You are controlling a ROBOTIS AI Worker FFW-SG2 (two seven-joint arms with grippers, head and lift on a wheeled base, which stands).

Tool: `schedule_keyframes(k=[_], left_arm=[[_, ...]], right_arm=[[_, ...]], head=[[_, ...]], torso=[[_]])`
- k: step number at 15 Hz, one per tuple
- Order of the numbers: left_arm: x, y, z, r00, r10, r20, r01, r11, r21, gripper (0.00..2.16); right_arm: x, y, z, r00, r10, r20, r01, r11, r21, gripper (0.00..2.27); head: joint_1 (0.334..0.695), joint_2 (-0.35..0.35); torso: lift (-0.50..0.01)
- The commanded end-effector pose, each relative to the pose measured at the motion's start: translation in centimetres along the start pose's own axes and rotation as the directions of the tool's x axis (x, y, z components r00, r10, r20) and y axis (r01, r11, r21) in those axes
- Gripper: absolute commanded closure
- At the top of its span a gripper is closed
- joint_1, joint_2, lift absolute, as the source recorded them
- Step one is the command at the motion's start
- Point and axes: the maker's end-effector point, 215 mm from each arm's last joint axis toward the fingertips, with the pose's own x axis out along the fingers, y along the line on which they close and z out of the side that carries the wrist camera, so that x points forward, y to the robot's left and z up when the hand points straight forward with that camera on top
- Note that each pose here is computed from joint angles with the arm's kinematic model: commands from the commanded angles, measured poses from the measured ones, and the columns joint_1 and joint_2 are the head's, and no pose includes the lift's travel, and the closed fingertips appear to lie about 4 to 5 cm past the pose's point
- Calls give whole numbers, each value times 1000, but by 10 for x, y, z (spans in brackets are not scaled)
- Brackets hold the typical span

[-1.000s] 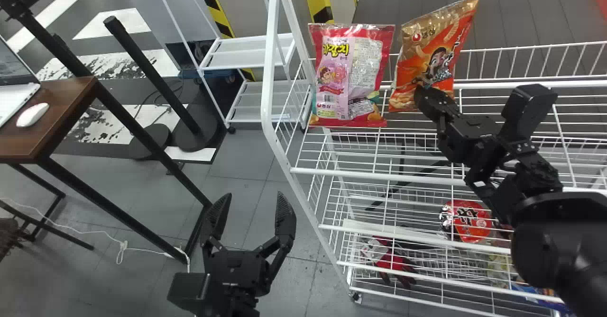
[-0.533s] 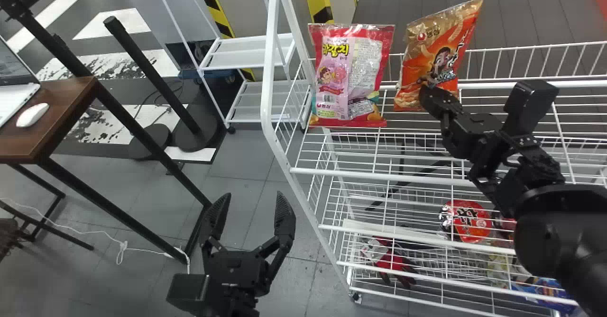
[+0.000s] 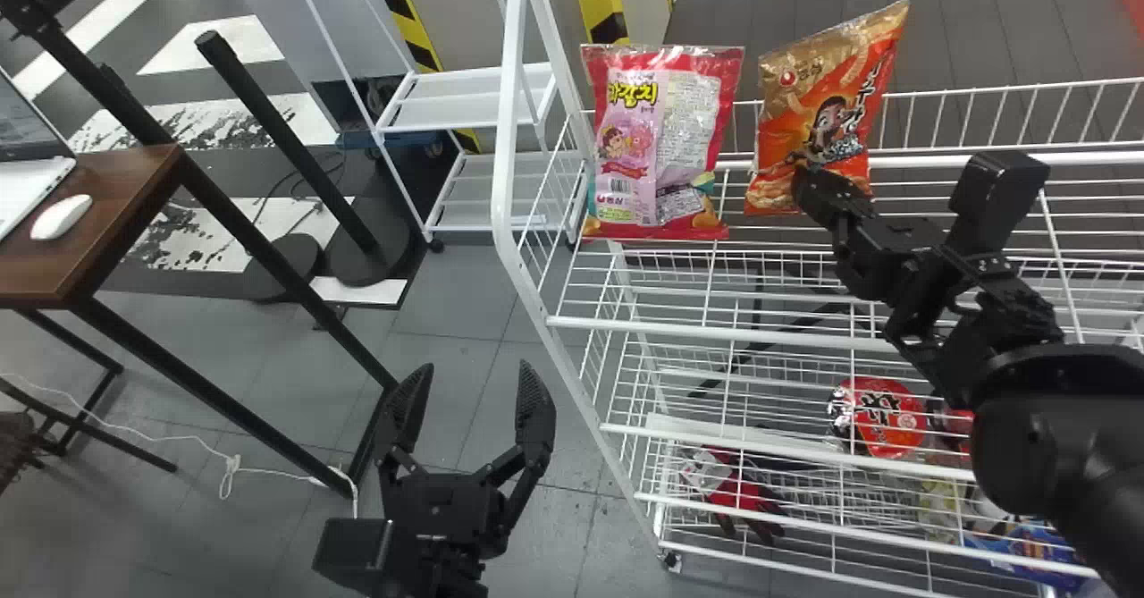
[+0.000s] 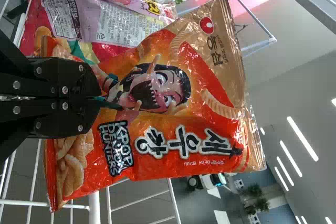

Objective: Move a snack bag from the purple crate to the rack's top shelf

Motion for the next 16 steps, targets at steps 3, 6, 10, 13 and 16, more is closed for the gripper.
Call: schedule_keyframes(k=[3,6,10,13,16], left_arm=[[-1,2,-3,1000,4,-3,-4,1000,2,124],[0,1,-4,1000,3,0,-3,1000,2,124],[-1,2,-2,1000,3,9,-3,1000,0,124],[-1,2,-3,1000,4,9,-4,1000,1,124],[-1,2,-6,1000,5,3,-5,1000,2,124]], right_arm=[[1,0,0,1000,-3,1,3,1000,9,907],[1,-4,-3,1000,-11,-6,11,1000,11,772],[0,-8,-4,1000,-26,-2,26,1000,3,390],[-2,-10,-4,1000,-30,3,30,1000,-1,390],[-2,-10,-1,999,-29,13,29,1000,-10,390]], head=[[695,350],[695,350],[695,350],[695,350],[695,350]], torso=[[0],[0],[0],[0],[0]])
